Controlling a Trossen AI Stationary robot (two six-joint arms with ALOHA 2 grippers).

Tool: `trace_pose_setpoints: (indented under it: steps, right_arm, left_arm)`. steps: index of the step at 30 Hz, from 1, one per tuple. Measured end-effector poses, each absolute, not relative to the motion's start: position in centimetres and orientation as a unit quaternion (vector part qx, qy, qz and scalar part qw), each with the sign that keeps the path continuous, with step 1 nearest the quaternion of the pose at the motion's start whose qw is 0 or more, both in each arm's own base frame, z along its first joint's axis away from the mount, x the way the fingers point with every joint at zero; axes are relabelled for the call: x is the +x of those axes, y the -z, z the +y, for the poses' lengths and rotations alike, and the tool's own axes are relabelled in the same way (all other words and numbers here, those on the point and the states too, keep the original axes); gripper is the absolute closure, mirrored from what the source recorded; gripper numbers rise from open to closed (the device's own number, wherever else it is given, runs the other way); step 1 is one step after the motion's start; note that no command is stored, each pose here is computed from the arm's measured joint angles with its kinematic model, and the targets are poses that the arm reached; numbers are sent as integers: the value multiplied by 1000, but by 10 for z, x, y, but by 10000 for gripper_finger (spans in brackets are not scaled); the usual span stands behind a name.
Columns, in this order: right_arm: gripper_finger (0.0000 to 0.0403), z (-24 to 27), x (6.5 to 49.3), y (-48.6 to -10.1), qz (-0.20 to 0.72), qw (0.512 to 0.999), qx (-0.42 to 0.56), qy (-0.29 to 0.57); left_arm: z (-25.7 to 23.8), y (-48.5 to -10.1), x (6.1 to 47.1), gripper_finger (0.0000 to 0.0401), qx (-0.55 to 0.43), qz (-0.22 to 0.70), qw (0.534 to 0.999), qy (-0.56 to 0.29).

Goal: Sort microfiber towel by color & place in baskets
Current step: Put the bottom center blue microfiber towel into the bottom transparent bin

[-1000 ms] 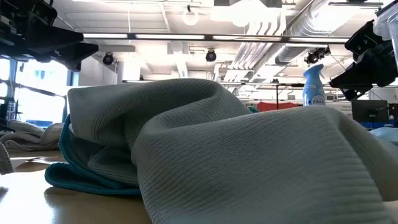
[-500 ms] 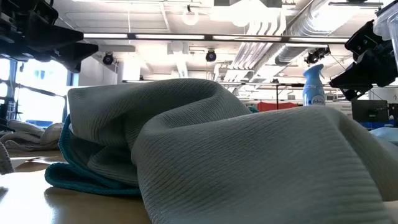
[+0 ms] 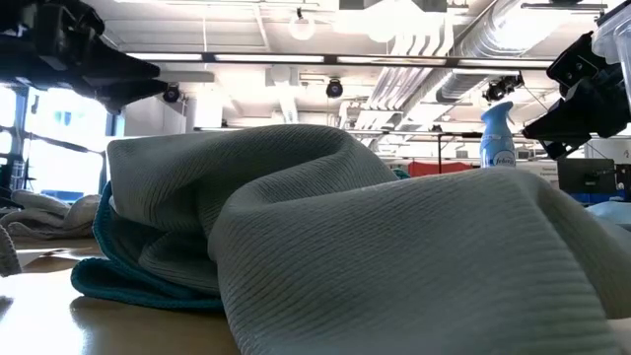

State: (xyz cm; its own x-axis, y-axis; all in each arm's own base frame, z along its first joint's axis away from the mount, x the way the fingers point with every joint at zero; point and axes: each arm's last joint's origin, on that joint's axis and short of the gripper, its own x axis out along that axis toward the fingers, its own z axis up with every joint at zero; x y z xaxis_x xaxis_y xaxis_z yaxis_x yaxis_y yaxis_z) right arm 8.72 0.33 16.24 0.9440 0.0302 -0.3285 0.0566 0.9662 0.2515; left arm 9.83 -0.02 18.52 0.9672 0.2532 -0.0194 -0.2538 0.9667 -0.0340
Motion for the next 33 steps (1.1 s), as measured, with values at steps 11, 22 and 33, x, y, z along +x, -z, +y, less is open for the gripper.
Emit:
trace_pose_setpoints:
  steps: [11,22,33]
  right_arm:
    - [402,3,87,-163,167,977,130,7]
    - [402,3,87,-162,167,977,130,7]
    - [402,3,87,-162,167,977,130,6]
  left_arm:
    - [2,-233,122,195,-14,92,983,-160]
    - [26,-263,179,195,35,211,951,-221]
    - [26,-265,247,195,63,326,933,-136]
